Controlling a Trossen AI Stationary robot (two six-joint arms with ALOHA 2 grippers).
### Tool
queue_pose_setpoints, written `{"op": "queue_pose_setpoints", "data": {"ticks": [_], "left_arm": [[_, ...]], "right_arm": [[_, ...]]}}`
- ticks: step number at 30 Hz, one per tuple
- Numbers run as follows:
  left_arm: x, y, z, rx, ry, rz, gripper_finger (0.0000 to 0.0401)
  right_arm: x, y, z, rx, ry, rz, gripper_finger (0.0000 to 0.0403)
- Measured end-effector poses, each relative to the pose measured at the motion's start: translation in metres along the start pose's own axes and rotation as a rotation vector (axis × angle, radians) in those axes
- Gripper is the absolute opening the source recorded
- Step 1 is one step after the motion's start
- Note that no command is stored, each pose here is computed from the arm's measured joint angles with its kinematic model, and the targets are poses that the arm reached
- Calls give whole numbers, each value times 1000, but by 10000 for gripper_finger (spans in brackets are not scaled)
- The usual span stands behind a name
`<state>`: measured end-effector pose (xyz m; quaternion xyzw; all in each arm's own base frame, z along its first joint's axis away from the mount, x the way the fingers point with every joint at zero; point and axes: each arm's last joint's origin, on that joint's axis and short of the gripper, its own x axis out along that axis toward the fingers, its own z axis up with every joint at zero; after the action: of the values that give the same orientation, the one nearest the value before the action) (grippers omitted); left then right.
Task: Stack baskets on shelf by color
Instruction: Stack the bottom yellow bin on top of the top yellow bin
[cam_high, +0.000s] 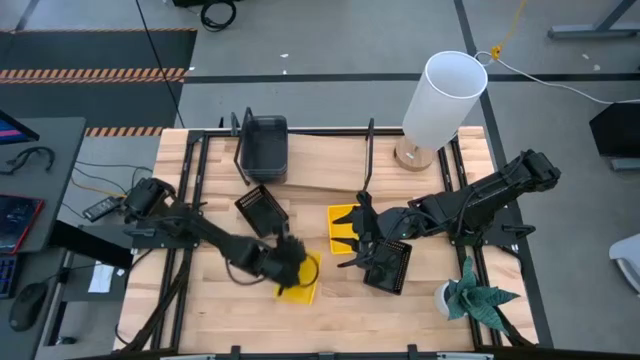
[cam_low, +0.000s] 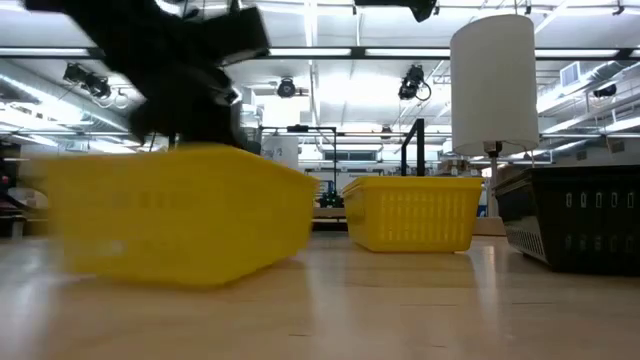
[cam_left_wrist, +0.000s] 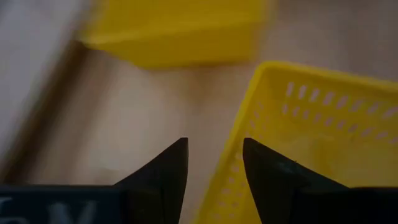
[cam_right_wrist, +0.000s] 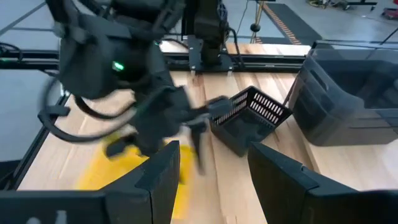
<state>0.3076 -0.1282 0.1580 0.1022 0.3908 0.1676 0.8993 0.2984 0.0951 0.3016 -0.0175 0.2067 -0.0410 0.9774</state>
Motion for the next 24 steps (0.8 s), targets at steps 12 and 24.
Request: {"op": "queue_pose_setpoints", "data": {"ticks": [12,24], "left_arm": [[10,37,15,-23,-10,106,160],[-28,-7,18,-11,19,-614,160]], "right_arm": [[5,10,-3,3,-5,19,195],[4,11,-3,28,-13,19,195]]}}
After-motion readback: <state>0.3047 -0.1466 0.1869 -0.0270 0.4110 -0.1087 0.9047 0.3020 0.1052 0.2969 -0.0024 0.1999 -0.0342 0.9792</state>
